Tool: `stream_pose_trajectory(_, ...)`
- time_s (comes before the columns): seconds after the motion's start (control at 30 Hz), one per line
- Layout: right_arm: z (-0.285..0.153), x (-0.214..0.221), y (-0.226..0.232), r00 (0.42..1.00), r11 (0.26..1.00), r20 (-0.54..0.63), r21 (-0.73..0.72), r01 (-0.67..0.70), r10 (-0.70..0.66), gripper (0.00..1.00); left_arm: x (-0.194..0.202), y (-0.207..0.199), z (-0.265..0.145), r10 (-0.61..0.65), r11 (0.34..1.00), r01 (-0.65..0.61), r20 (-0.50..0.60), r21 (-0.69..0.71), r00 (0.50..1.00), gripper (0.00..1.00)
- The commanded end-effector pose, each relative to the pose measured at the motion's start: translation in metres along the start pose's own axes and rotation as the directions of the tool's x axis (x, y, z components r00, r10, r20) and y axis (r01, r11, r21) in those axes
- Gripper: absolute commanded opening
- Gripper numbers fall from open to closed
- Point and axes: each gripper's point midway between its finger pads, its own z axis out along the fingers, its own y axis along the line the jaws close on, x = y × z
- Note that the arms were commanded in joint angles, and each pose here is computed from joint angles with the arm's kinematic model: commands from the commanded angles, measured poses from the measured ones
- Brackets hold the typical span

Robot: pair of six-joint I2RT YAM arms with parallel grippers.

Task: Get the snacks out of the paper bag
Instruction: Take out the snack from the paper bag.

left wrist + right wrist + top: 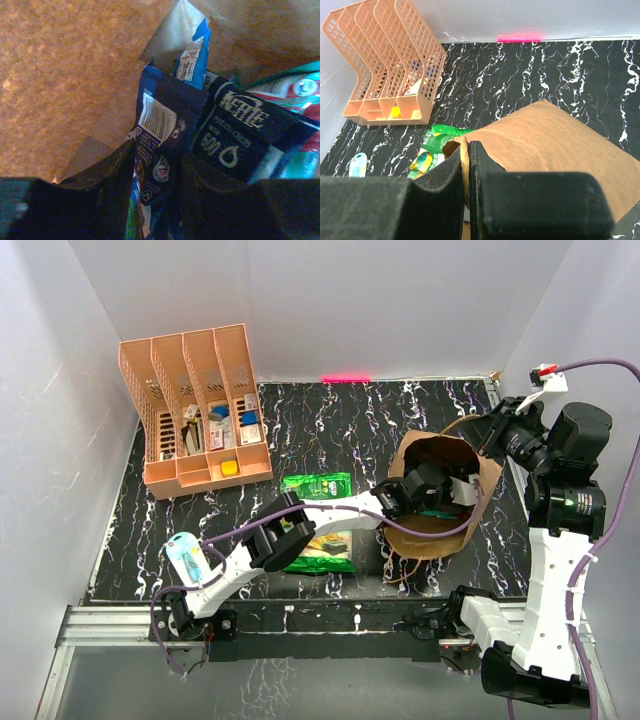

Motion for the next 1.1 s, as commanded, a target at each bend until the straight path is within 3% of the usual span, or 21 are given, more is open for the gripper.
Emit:
stream_pose_trajectory(0.0, -0.008, -0.033, 0.016, 0.992, 0.996, 0.098, -0.034, 0.085, -0.082, 0.08, 0.005, 0.037, 0.009, 0.010, 0.996, -0.011, -0.010, -0.088, 1.000, 0.30)
stream_pose_trajectory(0.3, -0.006, -0.031, 0.012, 0.991, 0.996, 0.099, -0.017, 0.090, -0.088, 0.08, -0.023, 0.052, -0.013, 0.027, 0.997, -0.026, 0.016, -0.078, 1.000, 0.00)
stream_pose_trajectory(0.9, -0.010, -0.029, 0.008, 0.989, 0.995, 0.109, 0.016, 0.096, -0.098, 0.08, -0.096, 0.042, -0.126, 0.053, 0.997, -0.045, 0.125, -0.062, 0.991, 0.00)
stream_pose_trajectory(1.07, -0.010, -0.028, 0.008, 0.989, 0.995, 0.111, 0.015, 0.096, -0.097, 0.08, -0.106, 0.041, -0.142, 0.019, 0.999, -0.014, 0.142, -0.034, 0.990, 0.00)
